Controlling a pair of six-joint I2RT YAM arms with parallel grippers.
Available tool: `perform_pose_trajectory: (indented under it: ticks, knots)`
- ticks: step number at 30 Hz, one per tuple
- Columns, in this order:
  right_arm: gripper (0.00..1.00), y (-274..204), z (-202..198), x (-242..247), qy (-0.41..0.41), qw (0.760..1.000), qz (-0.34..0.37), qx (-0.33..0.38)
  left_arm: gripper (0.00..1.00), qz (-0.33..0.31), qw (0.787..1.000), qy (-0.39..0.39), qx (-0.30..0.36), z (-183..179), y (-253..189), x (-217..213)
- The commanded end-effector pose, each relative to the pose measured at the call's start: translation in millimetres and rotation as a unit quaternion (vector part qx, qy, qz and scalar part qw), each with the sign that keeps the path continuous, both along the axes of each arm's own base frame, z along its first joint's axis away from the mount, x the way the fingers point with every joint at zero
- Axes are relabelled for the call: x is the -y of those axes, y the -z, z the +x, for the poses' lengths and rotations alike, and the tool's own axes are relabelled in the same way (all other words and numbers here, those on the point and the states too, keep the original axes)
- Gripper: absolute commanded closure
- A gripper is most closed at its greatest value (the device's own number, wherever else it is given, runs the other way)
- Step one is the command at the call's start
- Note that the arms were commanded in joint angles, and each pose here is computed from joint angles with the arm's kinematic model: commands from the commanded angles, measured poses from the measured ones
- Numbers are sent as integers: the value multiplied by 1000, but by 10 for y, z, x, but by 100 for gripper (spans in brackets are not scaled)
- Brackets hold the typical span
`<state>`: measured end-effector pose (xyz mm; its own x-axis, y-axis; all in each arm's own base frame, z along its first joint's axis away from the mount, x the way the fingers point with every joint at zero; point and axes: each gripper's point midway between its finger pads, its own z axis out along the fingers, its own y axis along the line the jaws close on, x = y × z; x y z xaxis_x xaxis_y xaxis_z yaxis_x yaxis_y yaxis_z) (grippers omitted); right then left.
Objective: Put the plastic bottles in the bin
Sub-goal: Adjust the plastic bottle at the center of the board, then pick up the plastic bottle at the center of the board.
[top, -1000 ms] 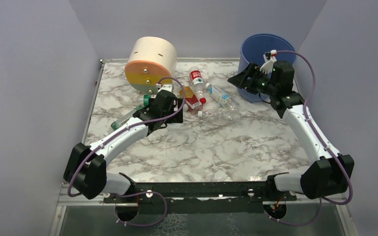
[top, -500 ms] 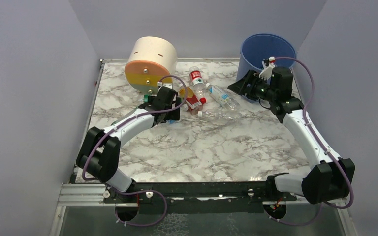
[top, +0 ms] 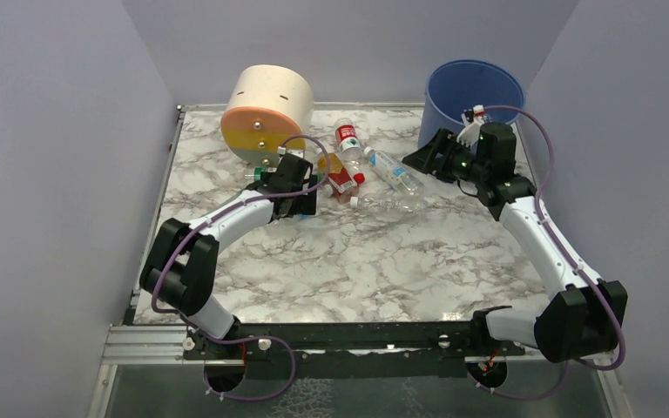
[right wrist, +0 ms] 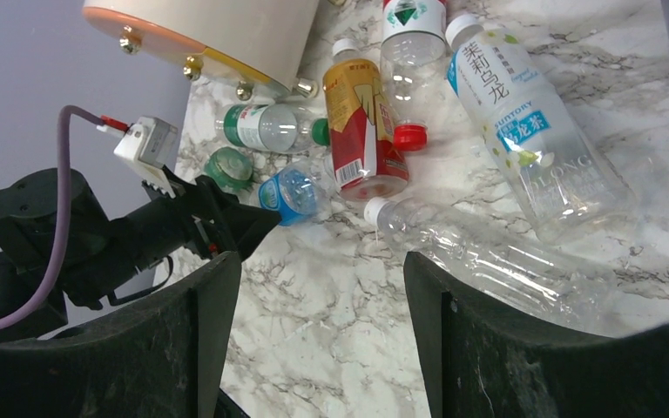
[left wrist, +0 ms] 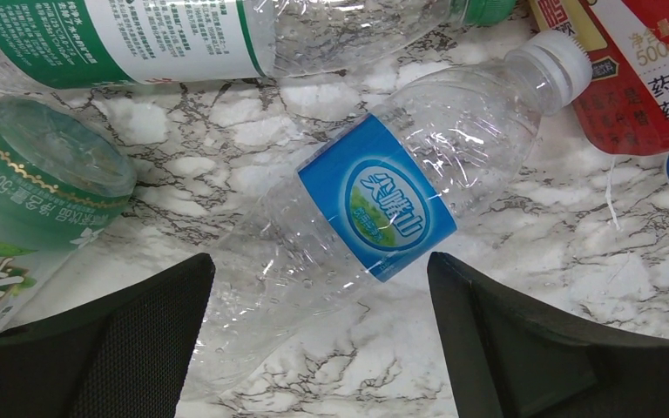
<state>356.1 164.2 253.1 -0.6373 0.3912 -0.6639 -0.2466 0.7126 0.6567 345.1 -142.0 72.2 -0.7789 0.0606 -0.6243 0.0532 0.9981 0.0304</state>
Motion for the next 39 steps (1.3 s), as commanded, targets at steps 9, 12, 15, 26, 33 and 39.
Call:
perform_pose_trajectory:
  ticks: [9, 12, 15, 26, 33, 39]
  knots:
    - [28, 9, -126, -42, -19, 1000, 1, 10, 3, -58, 998, 3, -15, -197, 52, 120]
    - [28, 19, -137, -50, -21, 1000, 3, 9, 3, -70, 997, 4, -21, -260, 66, 152]
    - [28, 28, -149, -51, -21, 1000, 3, 9, 4, -79, 997, 10, -21, -345, 53, 226]
    - [28, 113, -215, -70, -27, 1000, 1, 0, 4, -74, 997, 27, -20, -665, 71, 448]
    - [28, 167, -241, -69, -28, 1000, -2, -6, 4, -67, 997, 33, -29, -788, 167, 545]
    - [28, 209, -243, -87, -30, 999, -2, -11, 4, -71, 997, 32, -27, -848, 158, 568]
